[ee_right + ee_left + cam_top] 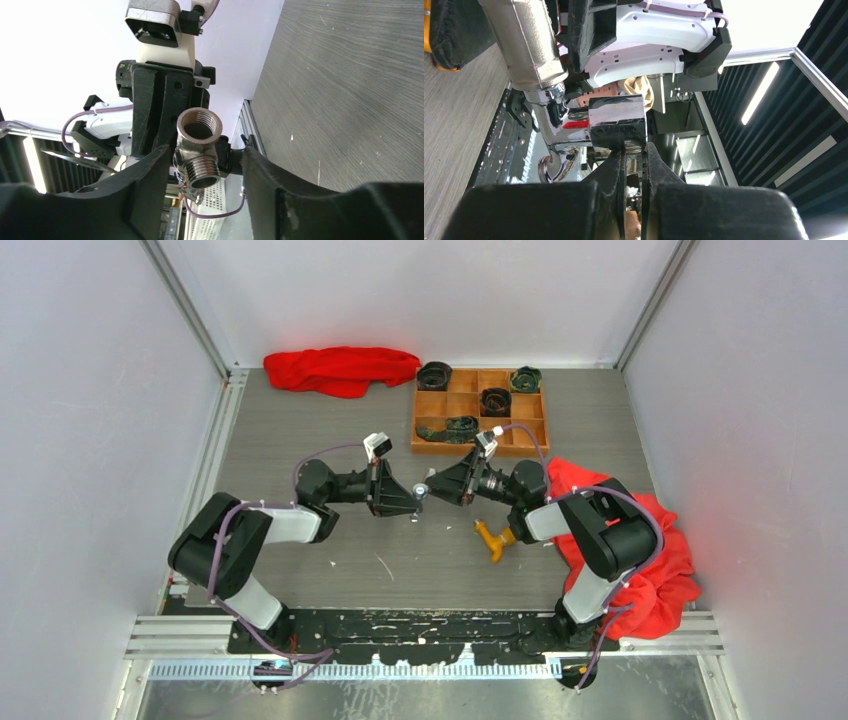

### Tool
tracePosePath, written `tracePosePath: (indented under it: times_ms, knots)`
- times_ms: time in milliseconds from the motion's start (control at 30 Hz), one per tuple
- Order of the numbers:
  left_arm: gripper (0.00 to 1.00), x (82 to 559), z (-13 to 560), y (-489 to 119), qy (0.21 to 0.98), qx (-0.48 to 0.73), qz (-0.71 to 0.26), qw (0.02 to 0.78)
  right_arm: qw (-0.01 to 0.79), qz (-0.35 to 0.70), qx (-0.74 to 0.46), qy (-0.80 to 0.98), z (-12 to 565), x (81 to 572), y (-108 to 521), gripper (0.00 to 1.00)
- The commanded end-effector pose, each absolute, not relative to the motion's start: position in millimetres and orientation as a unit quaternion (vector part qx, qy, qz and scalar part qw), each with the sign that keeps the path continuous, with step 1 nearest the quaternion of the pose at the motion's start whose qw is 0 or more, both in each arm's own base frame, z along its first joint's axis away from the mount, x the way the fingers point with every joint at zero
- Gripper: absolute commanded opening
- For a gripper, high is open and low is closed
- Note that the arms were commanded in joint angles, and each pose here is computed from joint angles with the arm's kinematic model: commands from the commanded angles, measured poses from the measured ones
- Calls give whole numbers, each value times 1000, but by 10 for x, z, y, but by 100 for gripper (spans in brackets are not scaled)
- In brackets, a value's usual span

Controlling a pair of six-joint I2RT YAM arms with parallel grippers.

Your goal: Install the water faucets

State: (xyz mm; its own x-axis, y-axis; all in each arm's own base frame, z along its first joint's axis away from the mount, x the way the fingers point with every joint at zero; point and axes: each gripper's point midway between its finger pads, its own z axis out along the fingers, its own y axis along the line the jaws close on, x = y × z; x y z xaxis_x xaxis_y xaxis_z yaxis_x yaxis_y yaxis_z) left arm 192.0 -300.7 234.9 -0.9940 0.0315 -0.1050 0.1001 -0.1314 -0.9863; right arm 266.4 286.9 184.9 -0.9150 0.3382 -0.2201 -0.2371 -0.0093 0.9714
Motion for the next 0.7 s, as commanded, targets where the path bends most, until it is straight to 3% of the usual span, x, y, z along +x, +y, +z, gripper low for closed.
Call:
tracePosePath:
  times_ms: [0,100,200,233,300,400,467,600,667]
  knots:
    - [0,1800,2695,-2979,622,126,-769,74,233,735,1,636,2143,2666,2873,52]
    - [0,1785,2708,-2979,621,130,-769,73,232,741,10,630,2177,2677,2864,17]
    - [0,1778,2737,-2975,619,134,-770,74,229,752,28,618,2247,2680,2839,1]
    - [3,1779,2748,-2974,619,136,-770,74,224,755,40,615,2260,2683,2830,1]
    - [29,1790,2776,-2971,618,139,-770,72,221,759,69,608,2290,2701,2787,1]
    - [56,1878,2839,-2886,618,127,-771,89,220,751,134,608,2310,2755,2700,1]
    - [80,2006,2866,-2776,622,107,-767,115,219,727,172,627,2247,2788,2653,1]
    - [90,2199,2841,-2621,659,80,-725,181,251,642,240,684,2211,2865,2483,1]
    - [96,2232,2856,-2538,703,89,-659,252,264,595,288,702,2169,2901,2338,1]
